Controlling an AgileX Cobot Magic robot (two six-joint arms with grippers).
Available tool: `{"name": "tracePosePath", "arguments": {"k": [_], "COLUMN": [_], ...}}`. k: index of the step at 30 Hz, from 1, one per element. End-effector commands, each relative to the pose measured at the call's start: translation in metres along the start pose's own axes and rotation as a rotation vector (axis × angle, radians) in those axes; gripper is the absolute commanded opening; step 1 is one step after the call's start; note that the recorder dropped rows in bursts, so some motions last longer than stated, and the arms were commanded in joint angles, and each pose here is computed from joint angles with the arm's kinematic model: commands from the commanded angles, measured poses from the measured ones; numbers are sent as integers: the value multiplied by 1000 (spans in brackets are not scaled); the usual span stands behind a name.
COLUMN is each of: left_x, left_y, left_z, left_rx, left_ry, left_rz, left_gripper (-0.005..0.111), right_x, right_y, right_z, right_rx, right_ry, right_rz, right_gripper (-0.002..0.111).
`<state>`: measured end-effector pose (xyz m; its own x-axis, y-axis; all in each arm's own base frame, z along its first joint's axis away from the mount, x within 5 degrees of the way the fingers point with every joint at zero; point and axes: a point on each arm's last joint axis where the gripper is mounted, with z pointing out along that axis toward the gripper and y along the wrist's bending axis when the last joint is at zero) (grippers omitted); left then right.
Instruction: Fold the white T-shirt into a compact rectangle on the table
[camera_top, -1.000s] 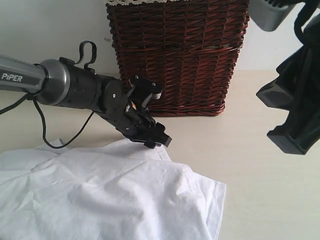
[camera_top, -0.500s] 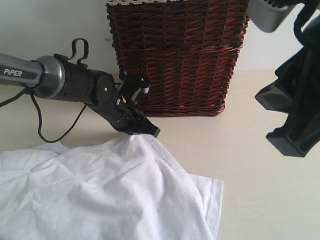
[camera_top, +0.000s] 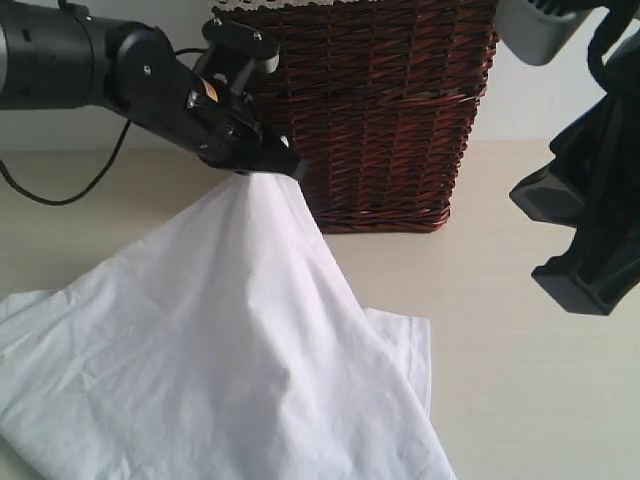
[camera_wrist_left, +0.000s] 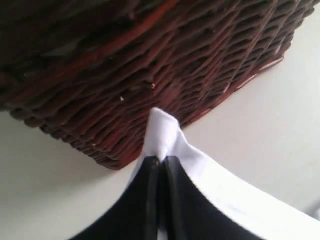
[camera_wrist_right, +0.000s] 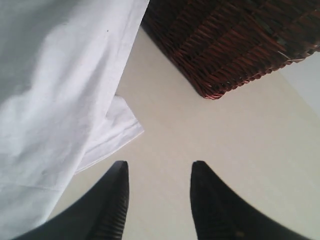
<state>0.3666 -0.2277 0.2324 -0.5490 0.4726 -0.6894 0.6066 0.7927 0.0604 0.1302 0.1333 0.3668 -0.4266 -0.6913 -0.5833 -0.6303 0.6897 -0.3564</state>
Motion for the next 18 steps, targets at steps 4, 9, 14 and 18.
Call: {"name": "tracePosePath", "arguments": {"k": [4, 9, 14, 18], "left_x": [-16, -8, 33, 83], "left_y": [-6, -56, -90, -107], "left_z": [-78, -176, -225, -239], "left_rx": [19, 155, 250, 316], "left_ry": [39, 143, 309, 382], "left_rz": [89, 220, 258, 273], "left_gripper": [0, 0, 0, 0], "right_x": [-1, -2, 0, 9], "right_y": [-1, -4, -17, -29], "right_z": [-2, -3, -10, -30], "right_rx": [3, 35, 137, 164], "right_ry": [-16, -23, -54, -126], "right_rz": [2, -13, 61, 108], "right_gripper": [40, 40, 40, 40]}}
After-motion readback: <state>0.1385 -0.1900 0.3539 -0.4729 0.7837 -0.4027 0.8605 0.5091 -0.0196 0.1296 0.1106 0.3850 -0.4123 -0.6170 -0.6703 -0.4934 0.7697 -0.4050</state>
